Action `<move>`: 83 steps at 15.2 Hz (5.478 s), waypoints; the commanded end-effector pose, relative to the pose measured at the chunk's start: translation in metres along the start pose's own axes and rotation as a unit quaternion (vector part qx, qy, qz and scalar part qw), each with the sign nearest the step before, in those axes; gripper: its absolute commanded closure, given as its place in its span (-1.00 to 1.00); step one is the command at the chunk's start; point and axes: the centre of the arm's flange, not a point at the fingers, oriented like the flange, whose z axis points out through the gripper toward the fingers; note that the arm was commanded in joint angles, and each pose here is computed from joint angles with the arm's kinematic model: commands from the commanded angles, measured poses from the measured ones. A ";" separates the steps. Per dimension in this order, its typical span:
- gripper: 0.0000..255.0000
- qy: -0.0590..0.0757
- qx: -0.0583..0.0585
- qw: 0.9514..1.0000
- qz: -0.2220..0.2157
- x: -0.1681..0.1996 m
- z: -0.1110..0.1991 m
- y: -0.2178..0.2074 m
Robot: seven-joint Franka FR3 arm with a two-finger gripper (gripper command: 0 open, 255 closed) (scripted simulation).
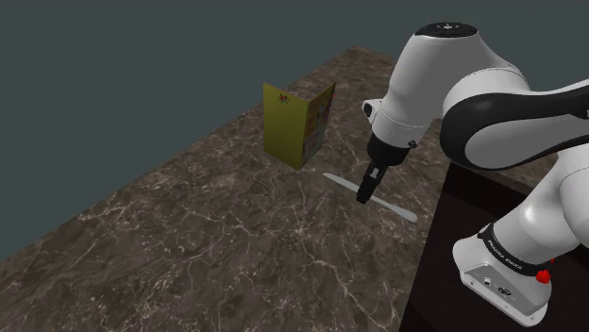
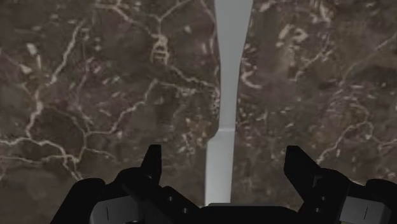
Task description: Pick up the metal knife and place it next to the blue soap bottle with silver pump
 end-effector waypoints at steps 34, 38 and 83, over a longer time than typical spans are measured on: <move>1.00 0.000 0.000 1.000 0.000 0.000 -0.077 0.001; 1.00 0.000 0.000 1.000 0.000 0.000 -0.098 0.000; 1.00 0.000 0.000 1.000 0.000 -0.036 -0.307 0.056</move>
